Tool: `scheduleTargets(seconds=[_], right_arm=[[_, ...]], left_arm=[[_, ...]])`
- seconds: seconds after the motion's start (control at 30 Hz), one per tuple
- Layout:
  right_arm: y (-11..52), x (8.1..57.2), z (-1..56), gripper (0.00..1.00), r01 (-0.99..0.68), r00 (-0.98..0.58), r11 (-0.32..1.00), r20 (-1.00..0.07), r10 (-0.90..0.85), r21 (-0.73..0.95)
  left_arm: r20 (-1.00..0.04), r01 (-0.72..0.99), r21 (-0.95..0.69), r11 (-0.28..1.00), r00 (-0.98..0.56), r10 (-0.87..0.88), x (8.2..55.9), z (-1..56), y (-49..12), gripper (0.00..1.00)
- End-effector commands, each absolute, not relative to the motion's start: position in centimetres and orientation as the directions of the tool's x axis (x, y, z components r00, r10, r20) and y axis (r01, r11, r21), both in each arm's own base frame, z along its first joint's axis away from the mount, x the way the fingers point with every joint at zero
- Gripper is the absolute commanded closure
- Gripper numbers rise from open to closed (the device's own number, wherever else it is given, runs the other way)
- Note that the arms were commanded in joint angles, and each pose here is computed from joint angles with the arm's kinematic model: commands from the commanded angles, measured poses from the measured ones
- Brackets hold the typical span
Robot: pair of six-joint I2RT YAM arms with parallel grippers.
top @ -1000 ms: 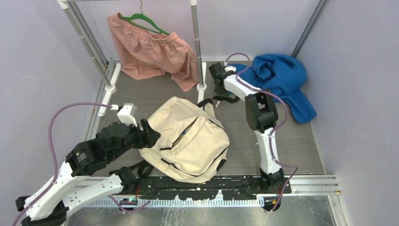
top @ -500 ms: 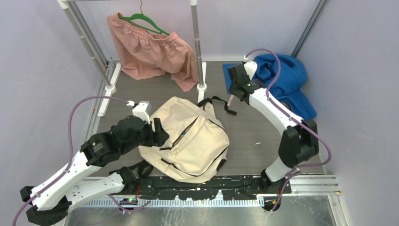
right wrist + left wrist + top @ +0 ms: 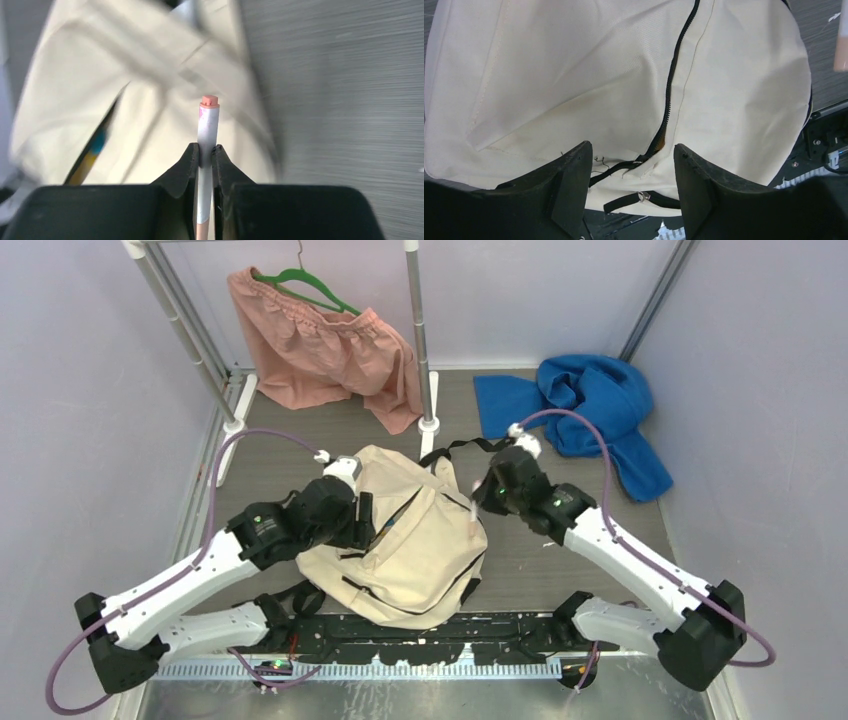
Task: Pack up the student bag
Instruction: Place the stationery in the student bag.
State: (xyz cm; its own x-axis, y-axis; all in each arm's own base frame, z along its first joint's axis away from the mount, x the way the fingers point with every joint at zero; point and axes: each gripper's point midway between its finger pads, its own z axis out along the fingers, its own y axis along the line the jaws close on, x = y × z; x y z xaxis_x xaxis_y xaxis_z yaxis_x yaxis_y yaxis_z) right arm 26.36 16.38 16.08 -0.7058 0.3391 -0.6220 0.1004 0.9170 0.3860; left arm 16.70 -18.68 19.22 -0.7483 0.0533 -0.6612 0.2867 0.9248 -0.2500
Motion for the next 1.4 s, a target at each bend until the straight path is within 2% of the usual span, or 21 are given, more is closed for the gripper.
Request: scheduleTargets(seconds=[0.0, 0.23, 0.53, 0.8, 0.97, 1.07, 1.17, 1.27, 1.37], right_arm=[[25.1, 22.9, 17.8, 0.99, -0.07, -0.765, 0.811, -0.552, 0.33, 0.581], [34.2, 20.5, 16.8, 0.99, -0.186, -0.844, 0.721, -0.484, 0.23, 0.667], [36.7, 22.0, 16.5, 0.99, -0.217, -0.843, 0.737, -0.504, 0.19, 0.64], [37.4, 26.0, 16.9, 0.99, -0.139, -0.767, 0.77, -0.56, 0.314, 0.622], [38.5, 28.5, 18.6, 0.99, -0.068, -0.698, 0.689, -0.528, 0.483, 0.721], [39.3, 29.1, 18.6, 0.99, -0.059, -0.694, 0.678, -0.518, 0.5, 0.733], [41.4, 29.1, 19.6, 0.99, -0.111, -0.71, 0.596, -0.483, 0.512, 0.795], [43.7, 28.0, 20.0, 0.95, -0.182, -0.759, 0.505, -0.447, 0.473, 0.844], [44.9, 26.9, 19.4, 0.78, -0.221, -0.79, 0.486, -0.447, 0.419, 0.846]], left_arm=[[-0.726, 0.287, -0.224, 0.931, -0.687, 0.037, 17.9, 21.6, -19.0, 0.39], [-0.752, 0.219, -0.261, 0.94, -0.657, -0.056, 17.3, 23.1, -16.5, 0.37], [-0.751, 0.188, -0.336, 0.923, -0.644, -0.142, 16.0, 23.4, -14.9, 0.37], [-0.742, 0.209, -0.344, 0.916, -0.658, -0.129, 15.8, 23.4, -15.4, 0.37], [-0.732, 0.214, -0.353, 0.911, -0.67, -0.126, 15.4, 23.3, -15.5, 0.38], [-0.736, 0.215, -0.363, 0.907, -0.662, -0.138, 15.3, 23.6, -15.3, 0.38], [-0.741, 0.213, -0.367, 0.906, -0.656, -0.146, 15.3, 23.7, -15.0, 0.37], [-0.736, 0.209, -0.366, 0.907, -0.662, -0.144, 15.2, 23.3, -15.1, 0.37], [-0.732, 0.208, -0.361, 0.909, -0.667, -0.138, 15.2, 23.1, -15.2, 0.37]])
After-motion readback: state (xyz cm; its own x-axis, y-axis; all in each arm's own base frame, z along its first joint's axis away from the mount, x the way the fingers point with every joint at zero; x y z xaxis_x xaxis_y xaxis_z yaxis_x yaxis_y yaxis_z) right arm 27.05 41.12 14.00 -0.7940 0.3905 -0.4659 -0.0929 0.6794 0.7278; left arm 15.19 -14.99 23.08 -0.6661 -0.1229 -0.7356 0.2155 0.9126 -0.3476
